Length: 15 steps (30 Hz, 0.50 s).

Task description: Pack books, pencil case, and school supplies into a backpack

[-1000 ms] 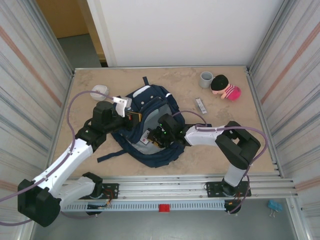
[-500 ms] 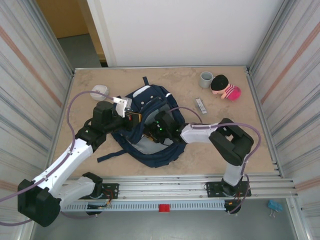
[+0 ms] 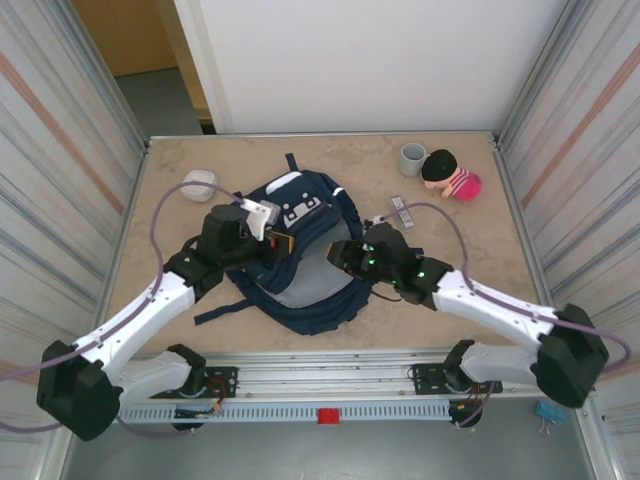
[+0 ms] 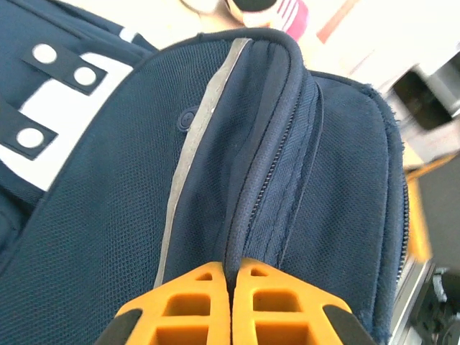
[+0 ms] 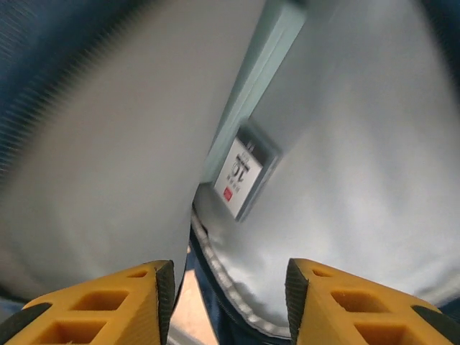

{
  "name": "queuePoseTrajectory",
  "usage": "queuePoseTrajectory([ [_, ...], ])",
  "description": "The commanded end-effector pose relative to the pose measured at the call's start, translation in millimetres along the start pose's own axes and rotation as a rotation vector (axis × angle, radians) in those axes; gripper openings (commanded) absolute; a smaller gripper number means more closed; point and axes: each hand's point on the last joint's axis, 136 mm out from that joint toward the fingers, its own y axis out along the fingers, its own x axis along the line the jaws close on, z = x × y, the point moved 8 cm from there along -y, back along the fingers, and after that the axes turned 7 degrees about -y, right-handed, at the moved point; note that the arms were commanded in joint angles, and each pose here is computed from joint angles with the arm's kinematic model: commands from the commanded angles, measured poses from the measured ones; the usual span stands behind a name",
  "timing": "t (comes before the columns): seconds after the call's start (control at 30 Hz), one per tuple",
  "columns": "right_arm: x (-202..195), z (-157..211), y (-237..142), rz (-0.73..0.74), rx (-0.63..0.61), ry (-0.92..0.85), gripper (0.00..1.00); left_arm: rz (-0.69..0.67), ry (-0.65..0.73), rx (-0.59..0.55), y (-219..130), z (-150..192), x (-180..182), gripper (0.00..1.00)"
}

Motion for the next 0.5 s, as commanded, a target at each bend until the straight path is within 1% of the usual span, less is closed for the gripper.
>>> queuePoseTrajectory([
  [0.0,-31.6,1.7,-21.5,0.143,-0.023,-0.045,0.48,-0.071,0.046,0.055,16.0,12.7,9.9,0.0],
  [0.1,-39.5,-1.1,-36.1,0.146,-0.043,-0.042,0.48,-0.087,0.066,0.126,33.0,30.7,13.8,0.0],
  [0.13,-42.5,-0.5,-38.6,0.154,-0.043,-0.05,0.49,-0.089,0.075,0.152,38.4,36.4,14.0,0.02],
  [0.17,-43.9,0.0,-40.1,0.158,-0.041,-0.058,0.49,-0.09,0.077,0.172,42.4,40.6,13.7,0.07],
  [0.27,-44.2,1.3,-41.0,0.146,-0.029,-0.091,0.5,-0.083,0.057,0.195,47.8,45.5,11.2,0.37],
  [0.33,-41.5,3.2,-38.6,0.116,-0.005,-0.102,0.52,-0.068,0.045,0.191,41.9,43.7,7.3,0.57],
  [0.4,-39.5,5.3,-35.1,0.097,0.024,-0.087,0.55,-0.078,0.027,0.177,29.3,37.2,6.6,0.67],
  [0.47,-39.6,11.1,-29.3,0.081,0.073,-0.05,0.6,-0.095,-0.008,0.167,13.5,30.6,9.7,0.73],
])
